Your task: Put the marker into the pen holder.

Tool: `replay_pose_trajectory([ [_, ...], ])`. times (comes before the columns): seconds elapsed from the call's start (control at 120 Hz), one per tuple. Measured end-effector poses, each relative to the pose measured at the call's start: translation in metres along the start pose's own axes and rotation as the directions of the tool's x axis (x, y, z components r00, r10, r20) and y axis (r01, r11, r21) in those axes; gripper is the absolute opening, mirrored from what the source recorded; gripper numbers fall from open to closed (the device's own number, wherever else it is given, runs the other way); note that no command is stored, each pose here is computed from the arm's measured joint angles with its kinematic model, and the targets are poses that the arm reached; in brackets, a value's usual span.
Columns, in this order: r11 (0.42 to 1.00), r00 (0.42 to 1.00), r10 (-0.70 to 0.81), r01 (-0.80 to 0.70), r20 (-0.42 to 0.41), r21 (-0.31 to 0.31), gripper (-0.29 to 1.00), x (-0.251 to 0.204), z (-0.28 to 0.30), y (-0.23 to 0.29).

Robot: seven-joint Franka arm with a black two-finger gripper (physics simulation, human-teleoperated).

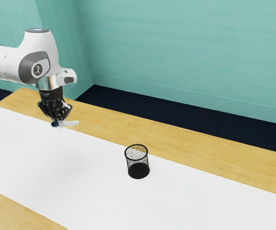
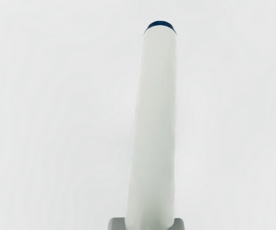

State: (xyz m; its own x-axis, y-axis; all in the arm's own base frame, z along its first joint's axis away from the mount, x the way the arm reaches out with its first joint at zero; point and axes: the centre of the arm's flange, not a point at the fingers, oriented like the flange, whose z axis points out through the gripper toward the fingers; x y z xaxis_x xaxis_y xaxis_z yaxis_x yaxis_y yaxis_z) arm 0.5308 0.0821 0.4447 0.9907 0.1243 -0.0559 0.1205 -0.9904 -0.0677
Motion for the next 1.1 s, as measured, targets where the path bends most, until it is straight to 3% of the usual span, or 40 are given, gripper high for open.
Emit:
replay_pose_trajectory([
  [0.133, 0.999, 0.998, 0.022, -0.019, -0.053, 0.042, -0.08, 0.053, -0.079, 0.015],
  [0.267, 0.969, 0.971, 0.239, -0.236, -0.035, 0.071, -0.08, 0.110, -0.095, 0.171],
  [0.375, 0.951, 0.951, 0.302, -0.306, 0.066, 0.049, -0.08, 0.125, -0.058, 0.222],
  [0.517, 0.946, 0.926, 0.312, -0.324, 0.214, 0.024, -0.08, 0.129, -0.017, 0.235],
  [0.667, 0.943, 0.894, 0.311, -0.332, 0.322, 0.010, -0.08, 0.118, -0.012, 0.234],
  [1.1, 0.925, 0.809, 0.349, -0.379, 0.474, -0.033, -0.06, 0.089, -0.003, 0.256],
])
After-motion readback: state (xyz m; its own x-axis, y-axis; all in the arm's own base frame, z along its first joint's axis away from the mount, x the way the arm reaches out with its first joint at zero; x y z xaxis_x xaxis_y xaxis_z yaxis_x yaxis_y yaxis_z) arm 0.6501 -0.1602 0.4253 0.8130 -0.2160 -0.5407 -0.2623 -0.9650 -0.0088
